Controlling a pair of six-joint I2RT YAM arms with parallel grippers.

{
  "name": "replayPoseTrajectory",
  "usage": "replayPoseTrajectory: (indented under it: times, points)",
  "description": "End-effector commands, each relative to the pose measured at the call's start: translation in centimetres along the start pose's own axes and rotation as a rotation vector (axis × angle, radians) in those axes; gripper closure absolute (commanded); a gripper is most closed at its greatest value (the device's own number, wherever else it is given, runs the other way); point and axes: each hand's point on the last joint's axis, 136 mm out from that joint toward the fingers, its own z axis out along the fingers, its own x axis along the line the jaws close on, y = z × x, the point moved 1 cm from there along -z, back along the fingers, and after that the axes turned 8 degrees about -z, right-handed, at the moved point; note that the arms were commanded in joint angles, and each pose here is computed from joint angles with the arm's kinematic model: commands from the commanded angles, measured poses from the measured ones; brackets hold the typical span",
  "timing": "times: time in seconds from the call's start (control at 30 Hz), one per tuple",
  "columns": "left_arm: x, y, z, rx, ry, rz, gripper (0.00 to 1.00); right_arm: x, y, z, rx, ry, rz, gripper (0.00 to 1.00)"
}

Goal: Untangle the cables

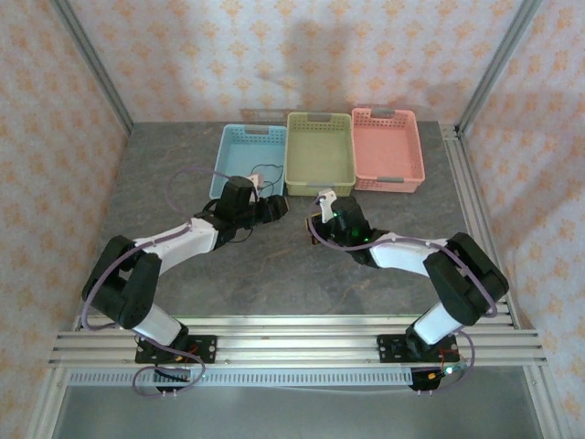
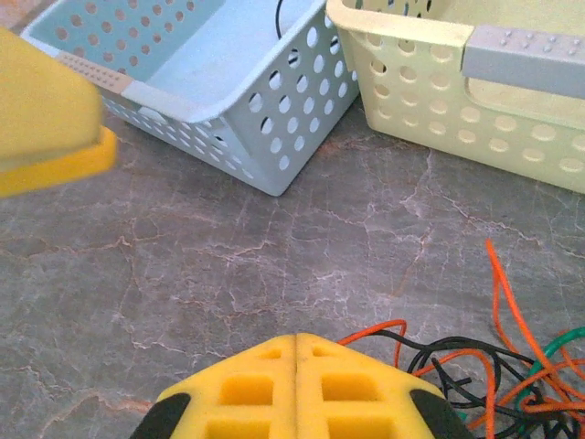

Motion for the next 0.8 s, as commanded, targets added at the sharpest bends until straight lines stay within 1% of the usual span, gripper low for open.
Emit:
replayPoseTrajectory:
  times: [0.0,0.17,0.47,0.63,0.77]
  points:
    - [-1.4,-0.5,0.9,0.038,-0.075,-0.005,0.42,0.7,2.3,-1.2,-0.108,0.035,-0.011,1.0]
    - [-1.9,-1.1,1.5,0.074,-0.089,0.001,0.43,0.6,2.3,-1.3,-0.114,0.029,-0.01,1.0]
    - [-3.4,-2.7,3.1,0.171,-0.154,0.007,0.54,0.2,2.6,-1.5,-0.136,0.004,0.008,1.0]
    - [-4.2,-3.5,3.6,0.212,-0.174,0.022,0.58,-1.3,2.2,-1.6,-0.127,-0.089,0.014,1.0]
    - [-4.5,-3.9,3.7,0.229,-0.176,0.04,0.58,-2.3,2.1,-1.7,-0.125,-0.142,0.023,1.0]
